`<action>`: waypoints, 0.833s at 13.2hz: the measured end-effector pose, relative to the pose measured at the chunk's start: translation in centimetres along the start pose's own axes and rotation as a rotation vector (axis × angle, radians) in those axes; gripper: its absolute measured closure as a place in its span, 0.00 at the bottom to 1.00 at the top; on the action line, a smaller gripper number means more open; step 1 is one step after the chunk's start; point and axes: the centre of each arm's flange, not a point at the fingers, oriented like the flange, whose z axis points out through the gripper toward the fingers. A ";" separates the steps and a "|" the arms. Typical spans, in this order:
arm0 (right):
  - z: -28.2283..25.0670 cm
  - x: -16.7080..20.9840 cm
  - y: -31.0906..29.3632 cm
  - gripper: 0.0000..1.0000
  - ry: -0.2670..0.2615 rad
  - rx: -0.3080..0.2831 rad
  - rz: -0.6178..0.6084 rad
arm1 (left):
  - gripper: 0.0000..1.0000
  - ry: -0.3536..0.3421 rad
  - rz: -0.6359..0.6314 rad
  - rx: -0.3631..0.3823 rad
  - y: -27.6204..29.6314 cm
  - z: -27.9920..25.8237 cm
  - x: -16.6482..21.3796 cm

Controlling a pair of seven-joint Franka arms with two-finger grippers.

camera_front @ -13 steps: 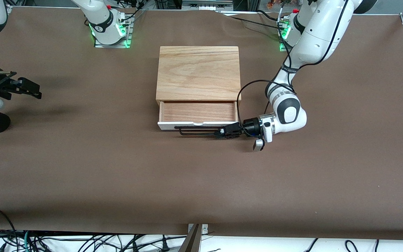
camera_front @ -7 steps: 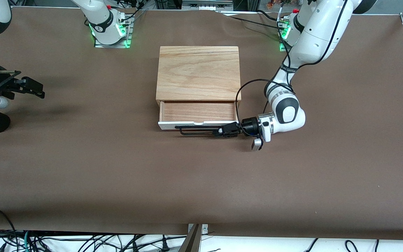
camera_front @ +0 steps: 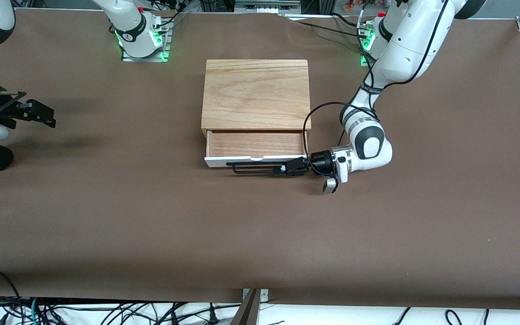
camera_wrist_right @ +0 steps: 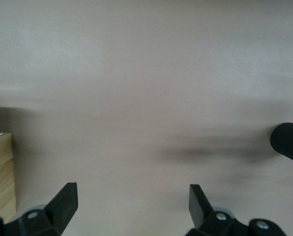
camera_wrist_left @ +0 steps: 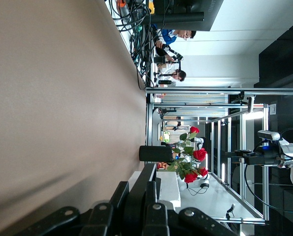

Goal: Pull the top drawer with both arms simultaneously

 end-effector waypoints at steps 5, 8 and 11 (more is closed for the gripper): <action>0.0 0.0 0.2 0.00 0.000 -0.002 0.005 | 0.81 0.000 -0.002 -0.003 -0.1 0.0 0.0; 0.0 0.0 0.2 0.00 0.000 -0.002 0.006 | 0.81 0.000 -0.005 -0.007 -0.2 0.0 0.1; -0.1 0.0 -0.2 0.00 0.001 -0.002 -0.002 | 0.81 0.000 -0.006 -0.010 -0.3 0.0 0.2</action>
